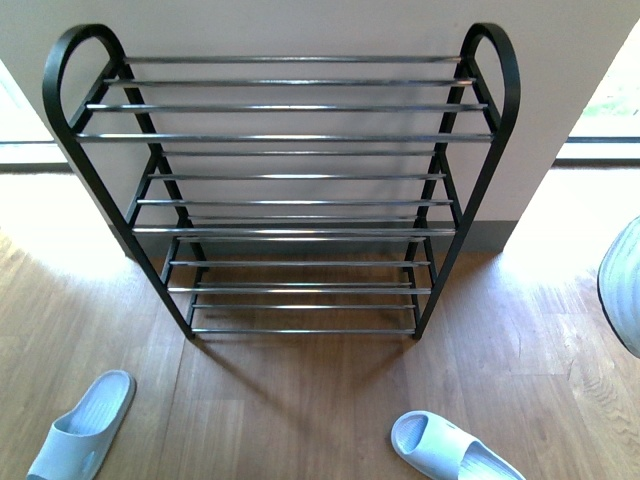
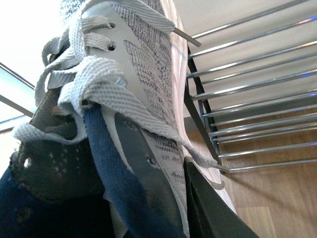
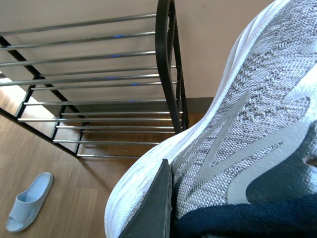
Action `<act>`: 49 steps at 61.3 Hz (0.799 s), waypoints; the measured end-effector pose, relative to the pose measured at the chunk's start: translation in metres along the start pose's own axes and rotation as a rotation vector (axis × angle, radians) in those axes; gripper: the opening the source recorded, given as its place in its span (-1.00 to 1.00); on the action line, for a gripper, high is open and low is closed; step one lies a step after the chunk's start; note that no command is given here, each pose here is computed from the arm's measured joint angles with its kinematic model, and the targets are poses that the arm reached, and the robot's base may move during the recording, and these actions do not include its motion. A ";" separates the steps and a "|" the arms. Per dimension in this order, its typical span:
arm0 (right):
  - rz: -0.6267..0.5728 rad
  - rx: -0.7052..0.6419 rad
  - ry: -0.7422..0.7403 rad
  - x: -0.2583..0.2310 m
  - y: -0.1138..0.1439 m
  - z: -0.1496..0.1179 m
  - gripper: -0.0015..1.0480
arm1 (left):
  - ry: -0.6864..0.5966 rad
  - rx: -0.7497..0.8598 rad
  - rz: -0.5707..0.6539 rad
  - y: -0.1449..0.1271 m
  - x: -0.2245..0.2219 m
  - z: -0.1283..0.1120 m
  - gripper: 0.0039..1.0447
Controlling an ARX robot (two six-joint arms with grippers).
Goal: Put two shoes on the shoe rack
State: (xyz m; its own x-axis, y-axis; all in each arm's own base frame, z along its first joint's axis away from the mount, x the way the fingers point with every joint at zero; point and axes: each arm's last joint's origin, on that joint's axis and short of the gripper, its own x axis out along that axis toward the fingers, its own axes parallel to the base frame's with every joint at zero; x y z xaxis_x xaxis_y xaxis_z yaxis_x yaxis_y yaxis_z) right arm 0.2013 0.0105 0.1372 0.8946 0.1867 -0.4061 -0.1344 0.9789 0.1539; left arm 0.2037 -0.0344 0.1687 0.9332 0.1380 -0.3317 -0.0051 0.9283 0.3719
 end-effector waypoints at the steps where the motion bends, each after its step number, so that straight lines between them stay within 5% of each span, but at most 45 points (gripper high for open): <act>1: 0.000 0.000 0.000 0.000 0.000 0.000 -0.97 | 0.001 0.000 0.001 0.000 0.000 0.000 -0.97; 21: 0.000 0.000 0.000 0.000 0.000 0.000 -0.97 | 0.001 0.000 0.001 0.000 0.000 0.000 -0.97; 29: 0.173 -0.029 -0.115 0.007 0.006 0.008 -0.97 | 0.001 0.000 0.004 0.000 0.000 0.000 -0.97; 49: 0.281 -0.093 0.025 0.092 0.088 0.047 -0.97 | 0.001 0.000 0.001 0.000 0.000 0.000 -0.97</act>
State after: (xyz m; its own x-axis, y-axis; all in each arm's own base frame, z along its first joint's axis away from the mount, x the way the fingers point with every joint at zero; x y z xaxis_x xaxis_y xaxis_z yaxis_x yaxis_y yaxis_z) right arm 0.2918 0.1100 0.1560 0.8061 0.4521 -0.3818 -0.4149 0.8919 0.1802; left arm 0.2036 -0.0345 0.1685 0.9330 0.1396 -0.3318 -0.0064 0.9281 0.3723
